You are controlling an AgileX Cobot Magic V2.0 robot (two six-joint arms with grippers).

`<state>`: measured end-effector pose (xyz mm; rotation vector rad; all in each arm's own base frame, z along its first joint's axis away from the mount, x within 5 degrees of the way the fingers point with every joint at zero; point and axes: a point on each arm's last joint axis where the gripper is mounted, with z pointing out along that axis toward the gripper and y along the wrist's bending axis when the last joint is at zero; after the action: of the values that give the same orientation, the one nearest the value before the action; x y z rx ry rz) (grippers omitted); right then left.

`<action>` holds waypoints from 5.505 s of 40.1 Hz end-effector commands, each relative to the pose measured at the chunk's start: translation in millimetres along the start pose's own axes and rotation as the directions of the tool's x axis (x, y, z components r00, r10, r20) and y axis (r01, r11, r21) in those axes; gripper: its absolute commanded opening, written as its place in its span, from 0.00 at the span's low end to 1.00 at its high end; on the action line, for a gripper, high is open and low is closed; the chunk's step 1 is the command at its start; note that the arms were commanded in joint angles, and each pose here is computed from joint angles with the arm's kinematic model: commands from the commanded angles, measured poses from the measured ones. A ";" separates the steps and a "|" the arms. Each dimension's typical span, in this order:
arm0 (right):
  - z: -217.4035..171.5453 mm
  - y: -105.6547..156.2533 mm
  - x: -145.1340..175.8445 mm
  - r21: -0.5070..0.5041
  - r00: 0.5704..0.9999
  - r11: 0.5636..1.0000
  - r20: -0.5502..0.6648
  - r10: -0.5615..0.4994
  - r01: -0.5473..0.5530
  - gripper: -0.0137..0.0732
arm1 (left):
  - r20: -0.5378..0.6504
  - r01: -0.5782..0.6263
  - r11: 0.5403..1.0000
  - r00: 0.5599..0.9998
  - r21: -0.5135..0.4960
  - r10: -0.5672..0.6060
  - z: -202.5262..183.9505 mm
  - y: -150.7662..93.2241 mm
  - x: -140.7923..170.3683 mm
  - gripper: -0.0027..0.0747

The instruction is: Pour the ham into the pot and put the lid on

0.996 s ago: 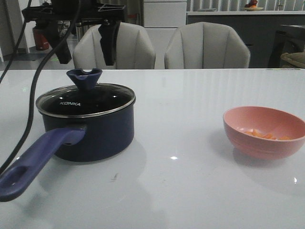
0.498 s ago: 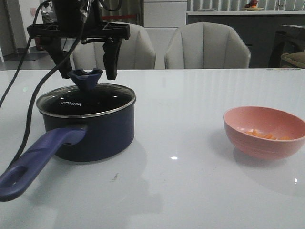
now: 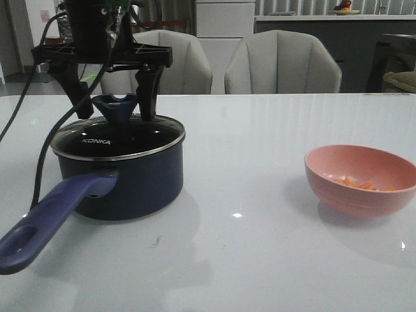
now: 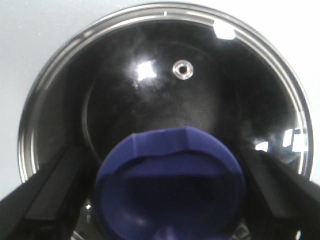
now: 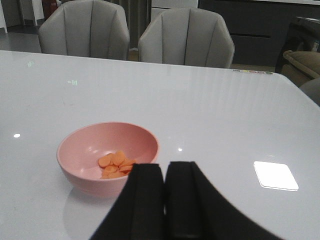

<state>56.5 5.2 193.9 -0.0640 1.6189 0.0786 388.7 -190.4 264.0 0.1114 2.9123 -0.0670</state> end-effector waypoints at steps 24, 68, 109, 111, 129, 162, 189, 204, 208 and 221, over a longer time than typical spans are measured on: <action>-2.4 -0.4 -10.4 0.008 0.994 1.000 0.111 -0.015 0.015 0.33 | 0.070 0.019 1.000 0.997 0.025 -0.021 -41.4 5.3 1.1 0.44; -2.4 -0.4 -10.4 0.008 0.994 1.000 0.111 -0.015 0.015 0.33 | 0.112 0.267 0.955 0.961 -0.128 -0.254 -37.3 225.1 57.2 0.44; -2.4 -0.4 -10.4 0.008 0.994 1.000 0.110 -0.015 0.015 0.33 | 0.050 0.260 0.966 0.964 -0.011 -0.259 59.5 210.1 41.9 0.87; -2.4 -0.4 -10.4 0.008 0.994 1.000 0.110 -0.015 0.015 0.33 | 0.050 0.252 0.968 0.967 -0.015 -0.251 59.2 209.0 41.5 0.90; -2.4 -0.4 -10.4 0.008 0.994 1.000 0.110 -0.015 0.015 0.33 | 0.104 0.111 0.990 0.989 -0.084 -0.102 -10.7 195.6 37.3 0.80; -2.4 0.0 -10.4 0.002 0.994 1.000 0.110 -0.015 0.015 0.33 | 0.822 -0.001 1.000 0.569 0.014 -0.011 -162.8 151.4 231.6 0.62; -2.3 -0.1 -10.3 0.003 0.994 1.000 0.109 -0.015 0.015 0.33 | 0.988 -0.199 0.980 0.151 0.023 0.008 -138.9 147.7 331.2 0.62; -7.8 -0.1 -33.9 0.003 0.939 1.000 0.345 -0.004 0.003 0.33 | 0.997 -0.206 0.978 0.064 0.046 -0.033 -127.9 151.7 352.0 0.62; -12.0 -0.6 -56.1 -0.022 0.940 0.995 0.328 0.097 -0.095 0.33 | 0.997 -0.207 0.977 0.068 0.055 -0.041 -127.7 151.5 352.1 0.62; 11.7 4.0 -102.9 -0.025 0.994 0.997 -0.081 0.069 -0.072 0.33 | 0.997 -0.207 0.977 0.068 0.053 -0.039 -127.7 151.6 352.1 0.62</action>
<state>65.0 8.7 285.4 -0.0201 1.6734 0.1646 32.4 -7.3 288.1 0.1867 1.4811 -0.2383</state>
